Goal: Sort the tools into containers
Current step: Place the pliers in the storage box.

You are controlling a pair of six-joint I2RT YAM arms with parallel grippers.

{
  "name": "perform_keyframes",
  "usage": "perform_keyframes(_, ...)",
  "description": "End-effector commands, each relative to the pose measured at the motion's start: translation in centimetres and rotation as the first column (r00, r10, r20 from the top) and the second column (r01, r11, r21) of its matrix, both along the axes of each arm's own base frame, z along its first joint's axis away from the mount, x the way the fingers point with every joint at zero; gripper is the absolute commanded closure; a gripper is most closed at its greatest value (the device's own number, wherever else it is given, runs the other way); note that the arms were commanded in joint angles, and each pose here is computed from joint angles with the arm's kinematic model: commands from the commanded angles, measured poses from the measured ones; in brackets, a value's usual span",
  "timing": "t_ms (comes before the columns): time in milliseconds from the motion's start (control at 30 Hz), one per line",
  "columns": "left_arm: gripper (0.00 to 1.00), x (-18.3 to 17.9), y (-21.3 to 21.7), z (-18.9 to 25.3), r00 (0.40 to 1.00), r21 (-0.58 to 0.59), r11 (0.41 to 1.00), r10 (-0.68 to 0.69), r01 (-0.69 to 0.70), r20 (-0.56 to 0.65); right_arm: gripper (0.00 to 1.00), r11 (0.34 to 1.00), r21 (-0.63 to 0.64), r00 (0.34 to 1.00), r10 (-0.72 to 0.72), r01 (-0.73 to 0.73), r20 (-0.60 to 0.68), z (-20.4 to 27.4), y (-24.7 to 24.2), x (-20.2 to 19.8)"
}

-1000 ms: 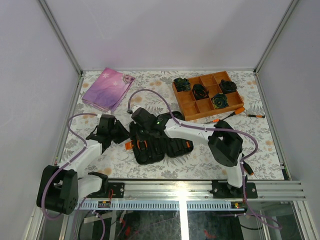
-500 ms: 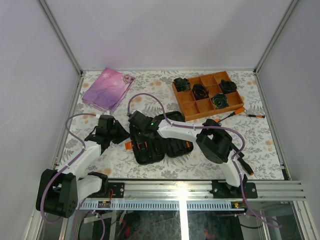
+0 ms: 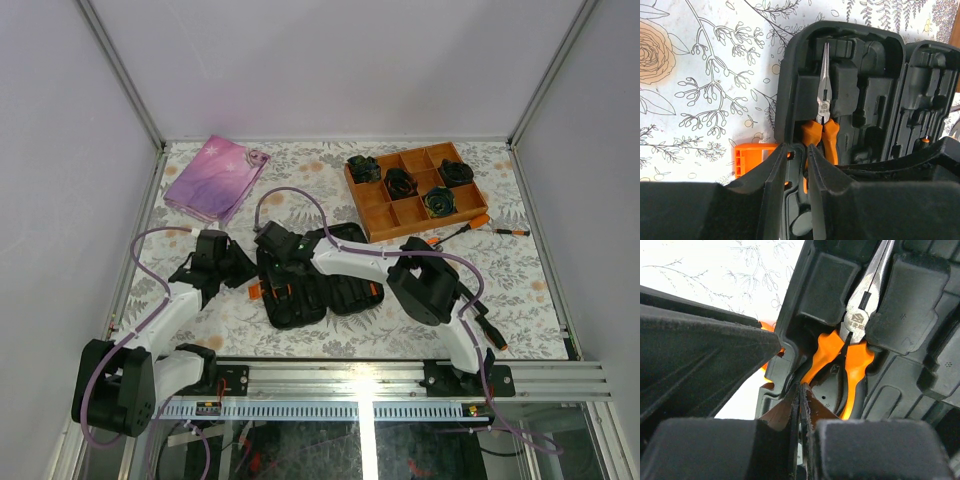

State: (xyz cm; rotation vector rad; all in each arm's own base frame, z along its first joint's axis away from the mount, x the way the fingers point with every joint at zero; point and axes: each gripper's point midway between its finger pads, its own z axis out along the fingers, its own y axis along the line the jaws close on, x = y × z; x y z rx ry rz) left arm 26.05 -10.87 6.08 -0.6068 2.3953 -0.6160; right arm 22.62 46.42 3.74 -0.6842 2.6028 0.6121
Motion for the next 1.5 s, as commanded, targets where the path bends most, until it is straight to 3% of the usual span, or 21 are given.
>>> perform_keyframes(0,0.78,0.8,0.4,1.3,0.999,0.012,1.0,0.008,-0.009,0.038,0.97,0.996,-0.093,0.996,-0.01,0.002,-0.091,-4.4,-1.1,-1.5)
perform_keyframes(367,0.77,1.0,0.5,1.6,0.999,0.004,1.0,0.011,-0.011,0.042,1.0,0.985,-0.169,0.995,-0.041,0.026,-0.087,-6.7,-3.0,-1.8)
perform_keyframes(667,0.75,1.3,0.8,3.2,0.997,0.004,1.0,0.02,-0.02,0.077,0.87,0.98,0.193,0.995,0.035,-0.053,0.096,5.6,2.4,0.3)
perform_keyframes(867,0.72,1.2,1.2,4.7,0.993,0.007,0.999,0.03,-0.031,0.115,0.78,0.942,0.327,0.971,-0.003,-0.077,0.239,12.6,2.3,1.3)
perform_keyframes(1033,0.7,1.1,1.7,6.9,0.985,0.022,0.999,0.033,-0.037,0.167,0.72,0.951,0.305,0.935,-0.065,-0.048,0.349,15.1,-1.2,1.9)
perform_keyframes(1200,0.66,1.2,2.8,9.9,0.973,0.084,0.995,0.038,-0.058,0.227,0.68,0.982,0.187,0.893,-0.1,0.018,0.439,16.0,-6.9,2.2)
perform_keyframes(1467,0.54,1.0,3.5,13.9,0.954,0.165,0.986,-0.029,-0.022,0.299,0.64,0.981,0.072,0.868,-0.192,0.179,0.457,15.4,-17.6,2.4)
